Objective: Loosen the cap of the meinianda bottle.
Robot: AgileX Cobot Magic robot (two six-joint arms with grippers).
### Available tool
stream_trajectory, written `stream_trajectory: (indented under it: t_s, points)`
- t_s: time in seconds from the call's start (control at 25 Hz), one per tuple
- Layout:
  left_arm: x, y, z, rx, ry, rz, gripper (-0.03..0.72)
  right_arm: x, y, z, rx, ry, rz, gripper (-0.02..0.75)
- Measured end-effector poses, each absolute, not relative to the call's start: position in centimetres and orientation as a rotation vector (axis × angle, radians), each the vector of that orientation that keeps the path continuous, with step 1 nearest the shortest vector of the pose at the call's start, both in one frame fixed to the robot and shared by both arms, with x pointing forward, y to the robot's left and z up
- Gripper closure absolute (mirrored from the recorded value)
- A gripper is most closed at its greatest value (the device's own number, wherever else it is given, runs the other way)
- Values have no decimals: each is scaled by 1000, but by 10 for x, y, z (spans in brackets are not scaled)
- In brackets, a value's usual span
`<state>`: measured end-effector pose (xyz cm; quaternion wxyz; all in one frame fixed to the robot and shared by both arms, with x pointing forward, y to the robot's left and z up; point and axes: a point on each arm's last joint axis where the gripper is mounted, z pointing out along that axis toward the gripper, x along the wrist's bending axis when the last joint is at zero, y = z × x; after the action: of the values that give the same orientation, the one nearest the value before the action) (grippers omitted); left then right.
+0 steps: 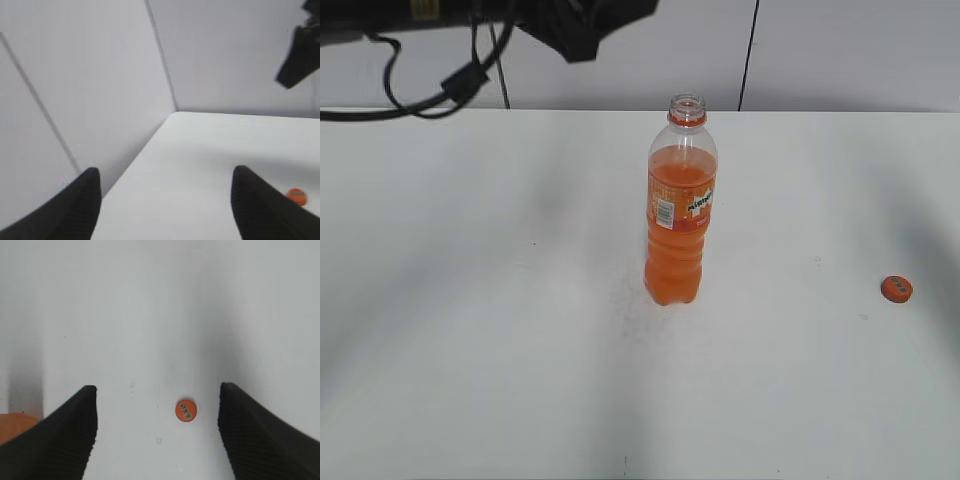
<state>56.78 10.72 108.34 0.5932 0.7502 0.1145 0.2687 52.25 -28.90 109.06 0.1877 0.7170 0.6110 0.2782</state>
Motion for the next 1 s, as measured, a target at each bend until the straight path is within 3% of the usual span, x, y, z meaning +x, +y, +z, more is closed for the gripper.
stream_trajectory:
  t_s: [0.2, 0.32, 0.44, 0.64, 0.88, 1.0]
  points:
    - [567, 147, 1118, 1790, 619, 969, 195, 513, -289, 1100, 2004, 1713, 799, 176]
    - [569, 182, 1113, 1816, 1054, 1127, 195, 509, -289, 1100, 2021, 1732, 775, 176]
    - [562, 209, 1098, 1863, 1471, 1174, 193, 505, -289, 1097, 2040, 1781, 725, 176]
    - [546, 229, 1079, 1988, 1818, 942, 192, 497, -288, 1093, 2054, 1895, 619, 176]
    - [551, 271, 1071, 1922, 2122, 538, 192, 487, -288, 1087, 2045, 2045, 479, 176]
    - [553, 299, 1060, 1946, 2240, 417, 192, 483, -289, 1086, 2043, 2082, 426, 176]
